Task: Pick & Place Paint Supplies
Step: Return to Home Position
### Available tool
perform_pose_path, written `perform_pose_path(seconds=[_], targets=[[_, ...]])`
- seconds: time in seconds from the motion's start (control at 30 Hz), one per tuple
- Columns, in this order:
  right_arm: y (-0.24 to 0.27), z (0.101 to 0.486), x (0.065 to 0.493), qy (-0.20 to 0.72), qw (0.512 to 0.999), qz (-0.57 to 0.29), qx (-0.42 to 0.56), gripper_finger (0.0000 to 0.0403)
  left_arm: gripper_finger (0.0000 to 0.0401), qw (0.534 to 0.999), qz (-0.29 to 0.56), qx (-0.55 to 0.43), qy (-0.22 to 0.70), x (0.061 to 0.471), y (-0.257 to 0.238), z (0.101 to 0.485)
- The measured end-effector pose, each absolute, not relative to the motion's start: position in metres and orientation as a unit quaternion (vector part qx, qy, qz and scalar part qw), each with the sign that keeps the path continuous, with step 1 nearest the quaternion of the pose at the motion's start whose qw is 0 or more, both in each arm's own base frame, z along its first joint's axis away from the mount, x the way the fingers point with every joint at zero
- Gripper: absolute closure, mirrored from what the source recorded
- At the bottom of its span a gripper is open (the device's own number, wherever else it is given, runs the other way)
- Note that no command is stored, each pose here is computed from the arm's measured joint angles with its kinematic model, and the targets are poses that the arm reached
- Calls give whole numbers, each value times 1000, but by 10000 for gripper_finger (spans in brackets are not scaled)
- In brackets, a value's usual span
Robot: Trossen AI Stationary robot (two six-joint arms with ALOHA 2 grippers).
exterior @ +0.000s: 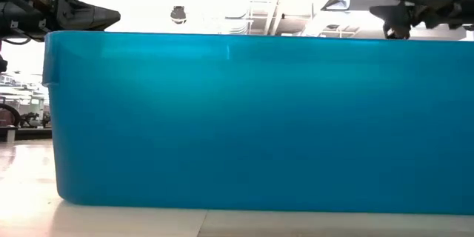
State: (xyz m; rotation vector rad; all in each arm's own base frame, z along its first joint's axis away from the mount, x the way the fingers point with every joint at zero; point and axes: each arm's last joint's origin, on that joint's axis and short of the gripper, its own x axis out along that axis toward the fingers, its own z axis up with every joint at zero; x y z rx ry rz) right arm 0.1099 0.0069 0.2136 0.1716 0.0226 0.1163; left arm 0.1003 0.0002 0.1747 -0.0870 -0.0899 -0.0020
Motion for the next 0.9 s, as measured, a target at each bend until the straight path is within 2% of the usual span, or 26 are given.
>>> perform_pose_path(seconds=[0.57,0.9], targets=[[8,170,97,-12,993,70,90,228,401,998,-1,-43,-45,100,0,175],[8,168,97,-9,997,54,54,228,401,998,-1,-43,-45,100,0,175]])
